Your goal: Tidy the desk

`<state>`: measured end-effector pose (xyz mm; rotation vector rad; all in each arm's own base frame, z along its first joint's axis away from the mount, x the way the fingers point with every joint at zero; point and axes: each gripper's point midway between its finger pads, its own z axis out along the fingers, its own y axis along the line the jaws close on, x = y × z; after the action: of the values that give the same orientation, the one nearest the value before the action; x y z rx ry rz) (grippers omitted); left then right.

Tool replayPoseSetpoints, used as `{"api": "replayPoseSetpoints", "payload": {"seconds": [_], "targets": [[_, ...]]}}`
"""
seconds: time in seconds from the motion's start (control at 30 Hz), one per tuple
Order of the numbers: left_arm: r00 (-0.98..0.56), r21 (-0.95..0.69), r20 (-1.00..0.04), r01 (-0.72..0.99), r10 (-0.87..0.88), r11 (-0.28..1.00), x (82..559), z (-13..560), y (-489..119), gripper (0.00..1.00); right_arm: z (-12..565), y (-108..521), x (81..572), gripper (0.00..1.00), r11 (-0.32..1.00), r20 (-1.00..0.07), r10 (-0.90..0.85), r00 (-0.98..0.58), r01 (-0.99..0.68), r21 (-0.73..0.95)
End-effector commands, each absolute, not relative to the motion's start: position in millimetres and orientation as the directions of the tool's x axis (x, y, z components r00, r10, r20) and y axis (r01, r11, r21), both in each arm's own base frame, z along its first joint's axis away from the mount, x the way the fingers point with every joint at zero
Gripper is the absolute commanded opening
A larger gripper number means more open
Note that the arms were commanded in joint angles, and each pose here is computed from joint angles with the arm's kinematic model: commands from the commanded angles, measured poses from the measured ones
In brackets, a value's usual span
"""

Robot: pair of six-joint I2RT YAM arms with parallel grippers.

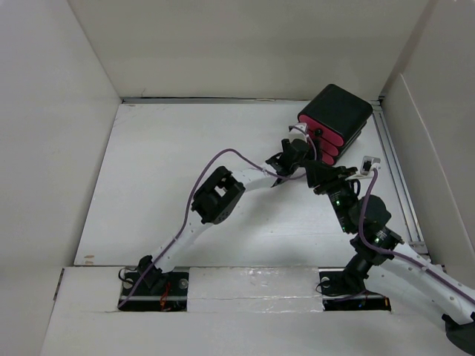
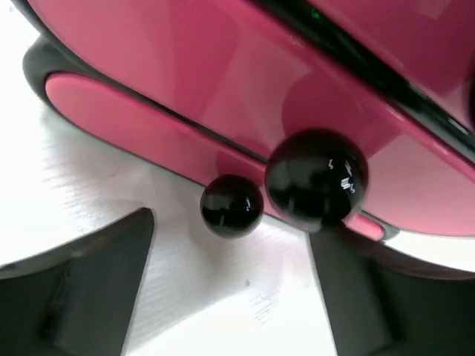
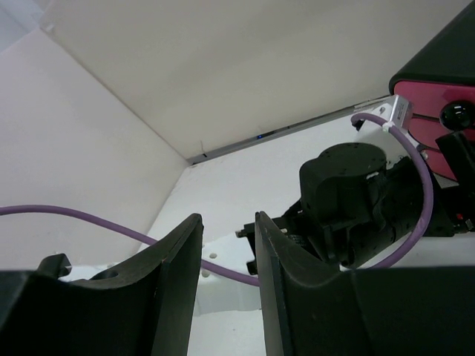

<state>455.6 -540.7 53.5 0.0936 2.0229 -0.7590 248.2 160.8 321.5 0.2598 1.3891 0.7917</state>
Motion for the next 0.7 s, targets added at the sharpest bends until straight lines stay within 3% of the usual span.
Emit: {"api": "replayPoseSetpoints", "payload": {"seconds": [0.0,0.03,0.37,0.67], "targets": [[-0.522,-0.534,-0.798,0.385,-0.299,0.753,449,101,-531,0.85,342,153,247,0.40,0.699,-0.741,0.671,0.026,-0.354,0.621],[-0.514,-0.544,-0.799,0.394,-0.313,0.741,444,110,-527,0.99,342,154,247,0.40,0.700,-0.743,0.669,0.025,-0.355,0.619],[-0.339,-0.519,-0.851,0.425,-0.402,0.741,390,202,-435,0.99,346,145,243,0.42,0.691,-0.724,0.687,0.054,-0.357,0.629],[-0.317,-0.492,-0.859,0.298,-0.401,0.818,342,208,-337,0.99,348,148,240,0.45,0.681,-0.723,0.689,0.048,-0.384,0.624]]}}
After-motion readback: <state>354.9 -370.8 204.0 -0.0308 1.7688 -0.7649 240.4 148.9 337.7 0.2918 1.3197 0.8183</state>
